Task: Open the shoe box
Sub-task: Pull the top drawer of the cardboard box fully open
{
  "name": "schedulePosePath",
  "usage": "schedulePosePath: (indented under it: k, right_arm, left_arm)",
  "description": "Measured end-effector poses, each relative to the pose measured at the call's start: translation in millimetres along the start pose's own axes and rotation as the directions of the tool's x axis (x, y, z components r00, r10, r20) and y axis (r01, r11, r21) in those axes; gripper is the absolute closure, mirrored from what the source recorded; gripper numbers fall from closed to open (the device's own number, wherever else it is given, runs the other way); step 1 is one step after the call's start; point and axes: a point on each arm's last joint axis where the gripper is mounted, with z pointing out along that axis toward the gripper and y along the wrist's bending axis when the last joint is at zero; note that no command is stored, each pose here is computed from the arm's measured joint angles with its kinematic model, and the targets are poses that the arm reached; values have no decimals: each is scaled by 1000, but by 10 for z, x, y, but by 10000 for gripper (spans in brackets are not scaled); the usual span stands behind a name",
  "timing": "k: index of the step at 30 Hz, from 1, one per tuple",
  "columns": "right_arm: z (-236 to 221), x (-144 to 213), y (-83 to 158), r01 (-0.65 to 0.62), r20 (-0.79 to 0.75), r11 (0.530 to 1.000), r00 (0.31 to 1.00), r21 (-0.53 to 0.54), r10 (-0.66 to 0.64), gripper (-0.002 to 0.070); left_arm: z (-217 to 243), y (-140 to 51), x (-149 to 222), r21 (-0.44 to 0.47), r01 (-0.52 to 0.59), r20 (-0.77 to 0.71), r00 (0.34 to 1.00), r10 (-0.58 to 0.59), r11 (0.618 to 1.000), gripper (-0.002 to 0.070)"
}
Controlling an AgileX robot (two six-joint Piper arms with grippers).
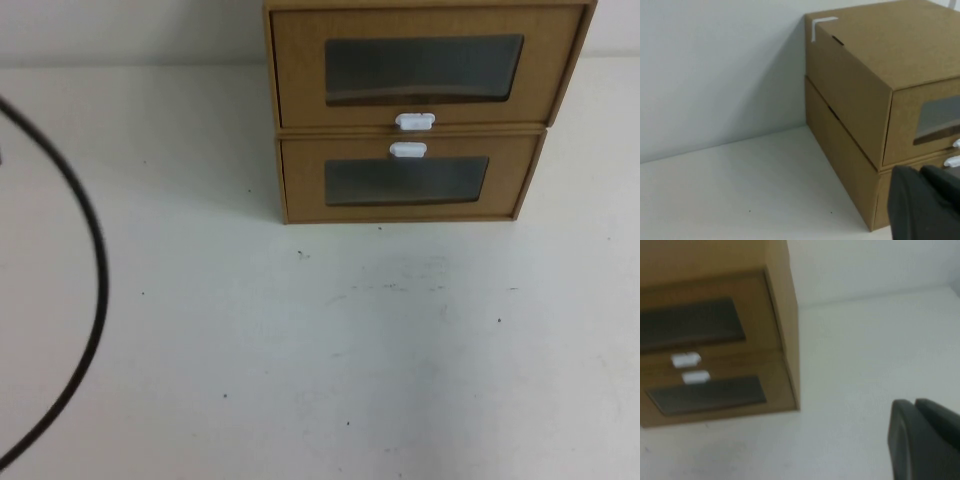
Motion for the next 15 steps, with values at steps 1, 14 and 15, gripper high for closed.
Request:
schedulePosePath:
  k: [1, 14, 15]
  right_arm:
    - [86, 36, -15, 32, -58, 999, 998, 13, -31, 695]
    - [631, 260, 58, -1, -342, 996, 939, -94, -31, 695]
    - [673, 282, 83, -4, -362, 992, 931, -127, -42, 695]
  left_arm:
    - [94, -4, -24, 7, -11, 4, 1000, 11, 1000, 675]
    - [920, -207, -122, 110, -170, 6, 985, 170, 979, 676]
    - [966, -253, -135, 137, -187, -10, 982, 190, 973, 676]
